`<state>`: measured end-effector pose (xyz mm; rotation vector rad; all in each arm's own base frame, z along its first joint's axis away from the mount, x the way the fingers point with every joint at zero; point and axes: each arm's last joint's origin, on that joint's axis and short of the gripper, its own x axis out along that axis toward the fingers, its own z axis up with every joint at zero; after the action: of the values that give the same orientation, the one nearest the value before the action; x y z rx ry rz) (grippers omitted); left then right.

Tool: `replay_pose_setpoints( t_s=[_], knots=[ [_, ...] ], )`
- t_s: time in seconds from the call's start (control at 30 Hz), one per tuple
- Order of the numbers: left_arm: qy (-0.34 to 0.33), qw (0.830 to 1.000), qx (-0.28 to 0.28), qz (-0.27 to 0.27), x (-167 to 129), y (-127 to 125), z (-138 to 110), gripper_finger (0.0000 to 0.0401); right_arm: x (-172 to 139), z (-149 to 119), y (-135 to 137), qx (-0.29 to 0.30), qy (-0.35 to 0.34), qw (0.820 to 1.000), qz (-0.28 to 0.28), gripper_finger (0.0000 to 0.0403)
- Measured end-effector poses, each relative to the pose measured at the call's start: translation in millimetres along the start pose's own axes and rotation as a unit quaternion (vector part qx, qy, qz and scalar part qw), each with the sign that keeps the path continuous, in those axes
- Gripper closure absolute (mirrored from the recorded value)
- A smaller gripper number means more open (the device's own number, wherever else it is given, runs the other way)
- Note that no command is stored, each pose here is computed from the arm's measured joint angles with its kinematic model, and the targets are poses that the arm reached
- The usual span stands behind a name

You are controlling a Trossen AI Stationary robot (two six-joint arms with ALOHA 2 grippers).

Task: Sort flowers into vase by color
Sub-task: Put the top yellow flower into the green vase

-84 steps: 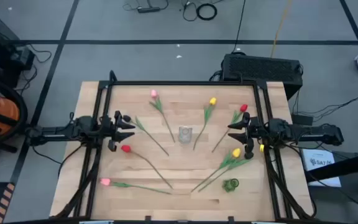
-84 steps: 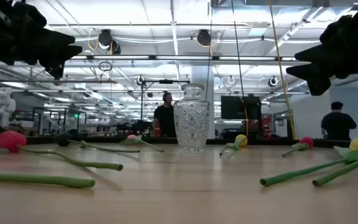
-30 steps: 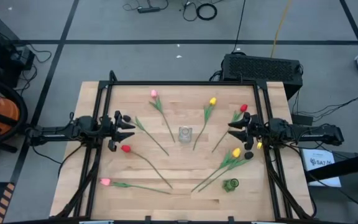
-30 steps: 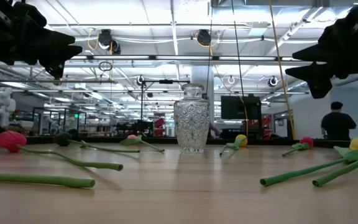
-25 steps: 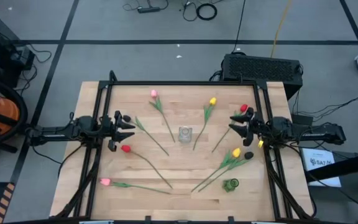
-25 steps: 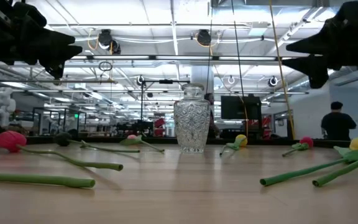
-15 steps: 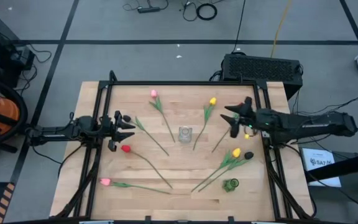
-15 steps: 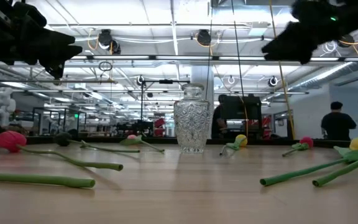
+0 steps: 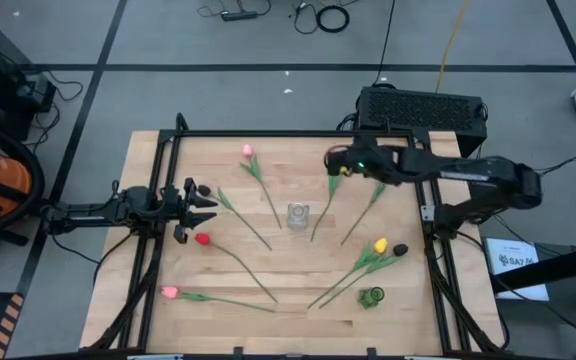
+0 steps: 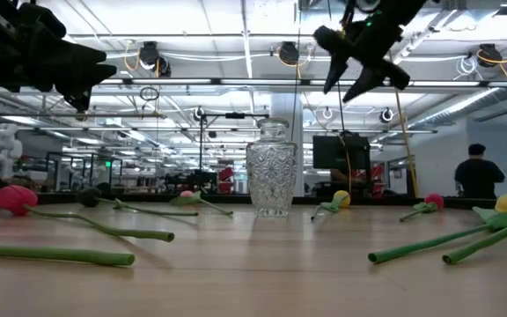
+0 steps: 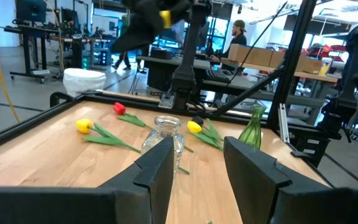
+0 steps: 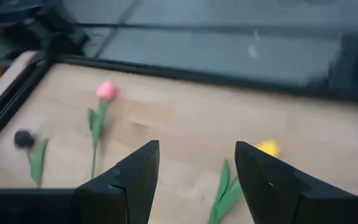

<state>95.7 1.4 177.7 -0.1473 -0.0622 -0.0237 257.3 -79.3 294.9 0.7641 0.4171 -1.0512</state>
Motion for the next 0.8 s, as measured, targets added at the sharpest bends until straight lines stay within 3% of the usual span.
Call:
replay_pose_setpoints(
  t_s=[0.17,0.37,0.8],
  knots=[
    [0.000,1.000,0.000,0.000,0,0,0,0.0253,46,0,-8,0.098,0.095,0.990,-0.044,0.0200],
    [0.000,1.000,0.000,0.000,0,0,0,0.0253,101,-9,-19,0.147,0.175,0.970,-0.081,0.0200],
    [0.000,1.000,0.000,0.000,0,0,0,0.0253,154,-44,-33,0.156,0.265,0.940,-0.147,0.0200]
  ],
)
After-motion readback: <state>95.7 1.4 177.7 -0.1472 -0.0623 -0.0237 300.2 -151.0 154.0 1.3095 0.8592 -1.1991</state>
